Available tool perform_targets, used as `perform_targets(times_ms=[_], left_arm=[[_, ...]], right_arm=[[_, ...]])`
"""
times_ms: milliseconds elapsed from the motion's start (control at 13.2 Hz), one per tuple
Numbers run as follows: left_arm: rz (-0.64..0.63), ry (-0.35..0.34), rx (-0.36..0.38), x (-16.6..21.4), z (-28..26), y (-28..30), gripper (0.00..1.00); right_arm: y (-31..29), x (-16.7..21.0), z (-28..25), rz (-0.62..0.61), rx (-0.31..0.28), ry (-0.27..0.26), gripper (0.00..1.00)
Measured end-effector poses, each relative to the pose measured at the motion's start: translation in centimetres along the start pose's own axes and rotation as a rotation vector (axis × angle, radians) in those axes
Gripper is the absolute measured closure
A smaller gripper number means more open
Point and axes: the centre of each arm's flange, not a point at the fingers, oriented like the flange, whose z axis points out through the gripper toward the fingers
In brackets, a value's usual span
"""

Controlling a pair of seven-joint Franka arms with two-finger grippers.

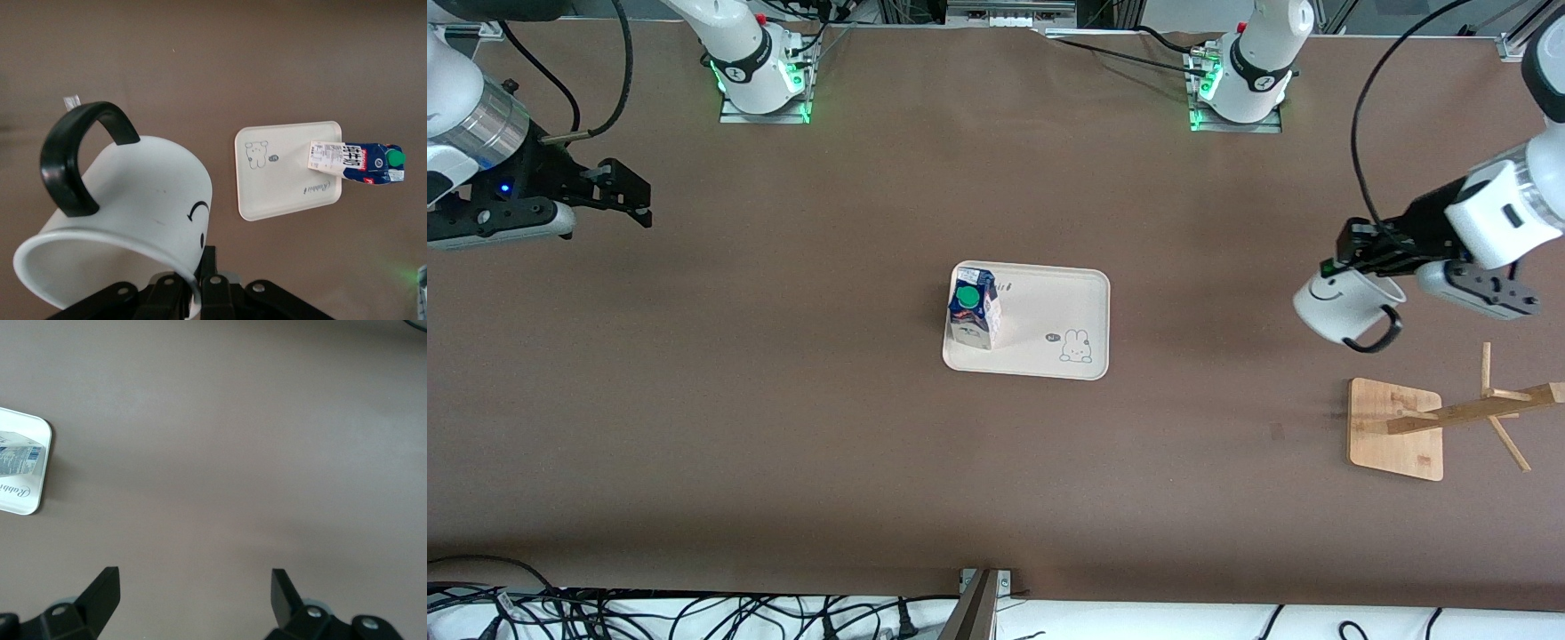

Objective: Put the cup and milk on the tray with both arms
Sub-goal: 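Carry the mug over the white tray with the left gripper, then lower the mug onto the tray and open the left gripper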

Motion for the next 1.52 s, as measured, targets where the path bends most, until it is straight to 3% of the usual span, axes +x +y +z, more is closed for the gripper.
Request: perform_targets(times_ms=[304,456,608,836,1064,1292,1520], left_arm=[[-0.155,-0.156,0.048,2.3,9.4,7.8,0.92],[-0.237,-0.180,0.078,4.5,15.1,9.6,0.92],[-0.287,-0.176,0.164,6.6,23.1,12.3,0.92],[-0.326,-0.180,0.209,7.2,33.3,16.4,0.92],[-0.343,-0.159,0.197,7.7,36.9,16.8,0.92],[-0.350,-0.146,0.196,8.3,36.4,16.2,0.92],[-0.310,-0.164,0.231,7.3,38.6,17.4,0.92]], right_arm=[[0.0,0.0,0.0,0.000,0.000,-0.001,0.00],[0.0,0.0,0.1,0.000,0.000,-0.001,0.00],[0.1,0.0,0.1,0.002,0.000,-0.002,0.00],[0.2,0.0,0.1,0.003,0.000,-0.003,0.00],[0.2,0.0,0.2,0.004,0.000,-0.005,0.00],[0.3,0.0,0.2,0.005,0.000,-0.006,0.00],[0.3,0.0,0.2,0.005,0.000,-0.006,0.00]])
